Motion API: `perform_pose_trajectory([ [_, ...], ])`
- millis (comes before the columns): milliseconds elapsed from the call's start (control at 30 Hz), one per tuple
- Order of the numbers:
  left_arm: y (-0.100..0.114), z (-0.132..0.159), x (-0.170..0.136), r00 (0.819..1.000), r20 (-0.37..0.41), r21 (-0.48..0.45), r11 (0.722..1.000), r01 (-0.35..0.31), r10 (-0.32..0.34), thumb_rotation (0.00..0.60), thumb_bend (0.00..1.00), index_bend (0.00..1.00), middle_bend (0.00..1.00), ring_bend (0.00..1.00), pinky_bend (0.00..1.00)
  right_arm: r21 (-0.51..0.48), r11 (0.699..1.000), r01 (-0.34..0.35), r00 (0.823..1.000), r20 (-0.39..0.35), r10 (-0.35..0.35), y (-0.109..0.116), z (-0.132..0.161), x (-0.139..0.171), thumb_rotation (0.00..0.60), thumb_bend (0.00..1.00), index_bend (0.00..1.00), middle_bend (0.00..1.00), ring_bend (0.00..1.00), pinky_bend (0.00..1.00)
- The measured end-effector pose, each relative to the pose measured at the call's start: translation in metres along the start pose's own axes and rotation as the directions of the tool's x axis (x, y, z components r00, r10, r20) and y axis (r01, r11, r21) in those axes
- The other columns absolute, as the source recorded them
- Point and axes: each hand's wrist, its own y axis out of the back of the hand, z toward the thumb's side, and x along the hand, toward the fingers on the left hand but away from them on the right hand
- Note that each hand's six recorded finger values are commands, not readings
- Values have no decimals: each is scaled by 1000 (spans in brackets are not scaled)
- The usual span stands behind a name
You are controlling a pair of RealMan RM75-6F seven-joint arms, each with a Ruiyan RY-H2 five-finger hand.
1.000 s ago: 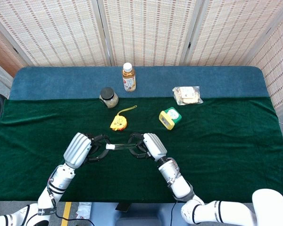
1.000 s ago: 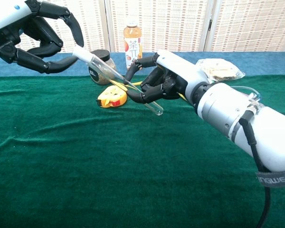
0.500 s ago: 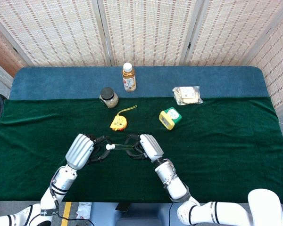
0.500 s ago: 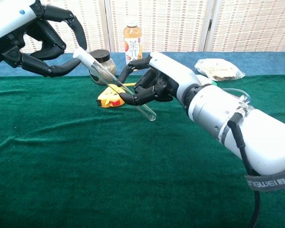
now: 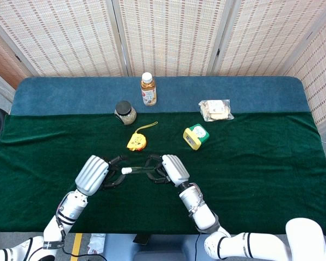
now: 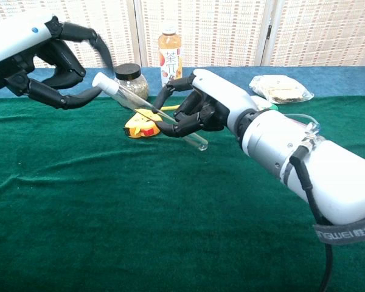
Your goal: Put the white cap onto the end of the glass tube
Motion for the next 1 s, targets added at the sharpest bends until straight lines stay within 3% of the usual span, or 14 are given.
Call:
perform_pose_trajectory([
  [133,4,-7,-2,1000,-23,-1,1000,20,-20,600,383,0,401,298,478,60,998,5,1000,30,-6,10,-10,2,600,709,903,1000,1000,1000],
  [233,7,-15,-4,998,-45,-7,999,37,-37,600,374,0,315,208,345,120,993,-2,998,63,-5,16,-19,4,600,709,904,1000,1000,1000],
  [367,11,-30,-6,995,-94,-18,999,43,-44,600,373,0,303,185,279,218,975,-28,993,120,2,21,-35,7,600,709,862,1000,1000,1000],
  [533,18,-54,-12,985,-166,0,999,43,-43,600,373,0,298,169,236,341,936,-90,982,186,27,17,-56,9,600,709,664,1000,1000,1000],
  [633,20,-65,-19,978,-205,5,999,45,-43,600,372,0,295,166,220,409,903,-127,975,220,37,13,-66,10,600,652,517,1000,1000,1000],
  [800,22,-80,-30,966,-254,7,999,46,-42,600,371,0,291,163,203,453,876,-166,964,262,47,5,-77,13,600,554,353,1000,1000,1000],
  [1000,23,-91,-38,957,-287,12,999,53,-47,600,368,0,282,154,188,445,879,-174,959,278,49,4,-83,17,600,547,293,1000,1000,1000],
])
